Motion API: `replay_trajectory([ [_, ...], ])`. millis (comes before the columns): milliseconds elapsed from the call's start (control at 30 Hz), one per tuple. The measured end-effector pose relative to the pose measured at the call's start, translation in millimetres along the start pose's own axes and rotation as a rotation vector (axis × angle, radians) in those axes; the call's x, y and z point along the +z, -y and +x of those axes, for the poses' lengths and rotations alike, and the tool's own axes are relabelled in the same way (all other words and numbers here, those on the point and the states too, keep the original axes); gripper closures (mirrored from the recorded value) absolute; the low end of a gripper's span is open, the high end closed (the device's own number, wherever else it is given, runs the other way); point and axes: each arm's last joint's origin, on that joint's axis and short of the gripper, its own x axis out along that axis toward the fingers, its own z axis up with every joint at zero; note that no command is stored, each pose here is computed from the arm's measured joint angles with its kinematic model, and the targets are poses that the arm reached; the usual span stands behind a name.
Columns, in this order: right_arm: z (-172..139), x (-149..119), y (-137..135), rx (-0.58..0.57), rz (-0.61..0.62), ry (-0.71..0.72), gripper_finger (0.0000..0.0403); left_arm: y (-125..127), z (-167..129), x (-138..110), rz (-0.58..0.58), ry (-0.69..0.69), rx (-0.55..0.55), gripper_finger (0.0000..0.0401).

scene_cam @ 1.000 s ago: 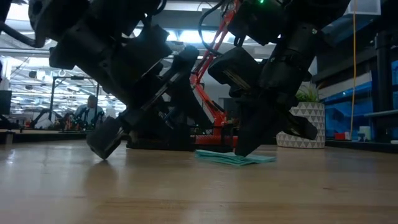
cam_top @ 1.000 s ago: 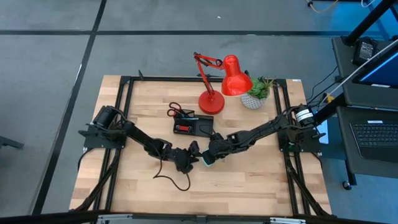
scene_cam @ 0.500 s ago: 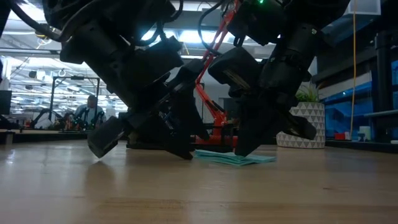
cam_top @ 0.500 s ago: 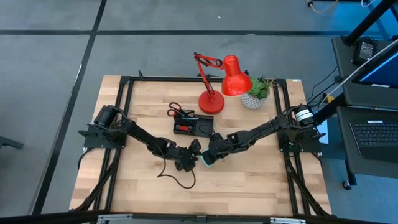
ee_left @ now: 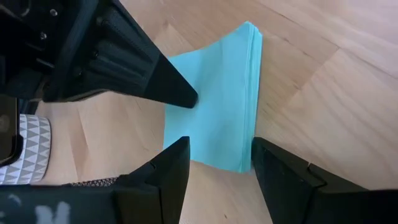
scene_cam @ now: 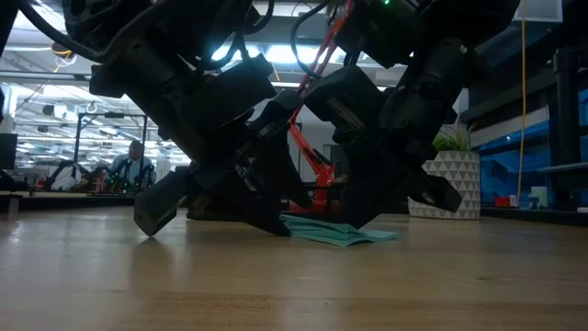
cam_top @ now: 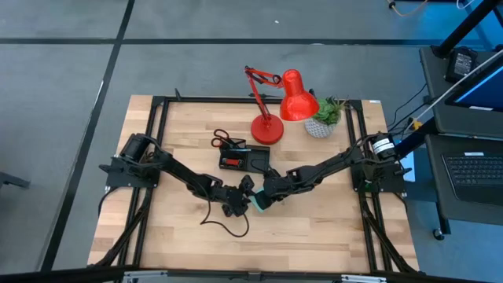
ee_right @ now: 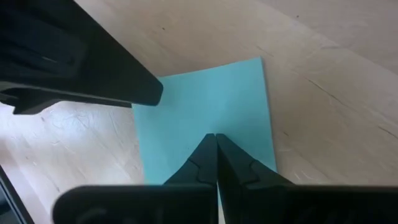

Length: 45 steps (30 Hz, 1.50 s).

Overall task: Pick and place office supplies into organizer
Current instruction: Put the blue sticky note into the black desk organizer

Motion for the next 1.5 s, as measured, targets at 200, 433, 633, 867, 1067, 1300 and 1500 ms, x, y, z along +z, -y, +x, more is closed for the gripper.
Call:
replay_trajectory([
  [200,0.0,0.2,-0.3,0.002,0.0,0.002,0.0401,2.8,5.2,-1.0,-0.006,-0.003,-0.004,0.0227],
  [433,0.0,0.3,-0.6,0.005,0.0,0.004,0.0401,2.8,5.2,-0.6,-0.008,0.006,-0.003,0.0235],
  [633,0.0,0.5,-0.8,0.007,0.0,0.005,0.0401,2.1,5.2,0.2,-0.009,0.016,0.004,0.024],
  [867,0.4,1.0,-2.6,0.027,-0.021,0.013,0.0401,1.2,5.7,2.1,-0.017,0.042,0.021,0.024],
  [1067,0.5,1.4,-3.3,0.034,-0.021,0.018,0.0401,1.1,5.9,2.3,-0.02,0.047,0.02,0.0241],
  [1300,0.4,1.1,-2.5,0.025,-0.019,0.014,0.0401,1.1,5.9,2.3,-0.02,0.046,0.023,0.0246],
  [1500,0.1,0.8,-1.6,0.013,-0.018,0.0,0.0401,0.5,5.5,2.0,-0.022,0.023,0.048,0.0252],
])
